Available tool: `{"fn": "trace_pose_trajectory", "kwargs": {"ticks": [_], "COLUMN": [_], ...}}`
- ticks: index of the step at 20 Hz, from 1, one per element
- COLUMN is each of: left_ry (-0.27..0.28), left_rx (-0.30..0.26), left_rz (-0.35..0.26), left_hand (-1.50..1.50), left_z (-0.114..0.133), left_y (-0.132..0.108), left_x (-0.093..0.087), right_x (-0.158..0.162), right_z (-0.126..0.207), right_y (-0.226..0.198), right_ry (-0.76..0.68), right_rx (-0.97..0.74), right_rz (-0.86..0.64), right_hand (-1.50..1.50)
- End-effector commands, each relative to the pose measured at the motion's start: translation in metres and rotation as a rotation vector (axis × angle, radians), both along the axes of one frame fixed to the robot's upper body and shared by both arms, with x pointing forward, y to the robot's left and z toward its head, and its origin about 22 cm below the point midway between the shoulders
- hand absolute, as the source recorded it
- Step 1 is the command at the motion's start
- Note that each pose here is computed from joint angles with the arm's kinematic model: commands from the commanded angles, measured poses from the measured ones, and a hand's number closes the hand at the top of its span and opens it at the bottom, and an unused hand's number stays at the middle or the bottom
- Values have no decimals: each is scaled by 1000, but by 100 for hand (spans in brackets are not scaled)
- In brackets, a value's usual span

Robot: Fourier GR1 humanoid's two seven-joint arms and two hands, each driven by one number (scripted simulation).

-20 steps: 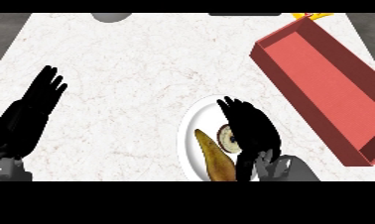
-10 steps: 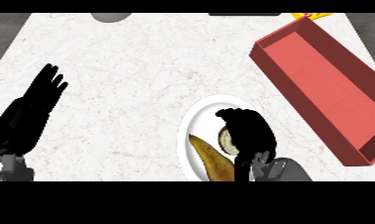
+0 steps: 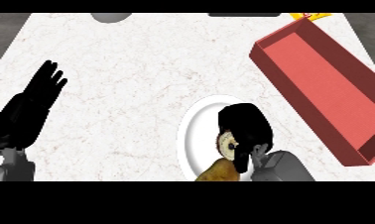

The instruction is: Pick the cupcake from the plate and place it in the cardboard box

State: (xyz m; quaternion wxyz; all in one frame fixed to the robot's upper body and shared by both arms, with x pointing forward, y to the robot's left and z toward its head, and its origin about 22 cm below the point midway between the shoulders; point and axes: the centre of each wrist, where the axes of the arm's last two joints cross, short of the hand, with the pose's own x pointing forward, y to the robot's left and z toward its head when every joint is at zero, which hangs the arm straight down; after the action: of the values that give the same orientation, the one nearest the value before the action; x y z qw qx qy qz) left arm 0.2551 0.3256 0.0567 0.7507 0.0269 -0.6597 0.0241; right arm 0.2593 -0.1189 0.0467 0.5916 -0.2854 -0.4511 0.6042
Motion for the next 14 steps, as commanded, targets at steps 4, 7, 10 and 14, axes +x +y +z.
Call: {"fn": "trace_pose_trajectory", "kwargs": {"ticks": [4,7,10,14], "left_ry": [-18,1,-1,-19], "left_rx": [20,0,2,-11], "left_rz": [-12,-18,5,-3], "left_hand": [0,0,0,0], "left_z": [1,4,9,18], "left_y": [4,0,11,1], "left_x": [0,-10,-20,-14], "right_x": [64,75,56,64], "right_z": [10,3,10,41], "right_y": [18,18,34,30], "right_ry": [34,26,-19,-128], "right_rx": [3,-7,-1,-41], "right_rz": [-172,-174,-188,-215], "right_hand": [150,150,150,150]}}
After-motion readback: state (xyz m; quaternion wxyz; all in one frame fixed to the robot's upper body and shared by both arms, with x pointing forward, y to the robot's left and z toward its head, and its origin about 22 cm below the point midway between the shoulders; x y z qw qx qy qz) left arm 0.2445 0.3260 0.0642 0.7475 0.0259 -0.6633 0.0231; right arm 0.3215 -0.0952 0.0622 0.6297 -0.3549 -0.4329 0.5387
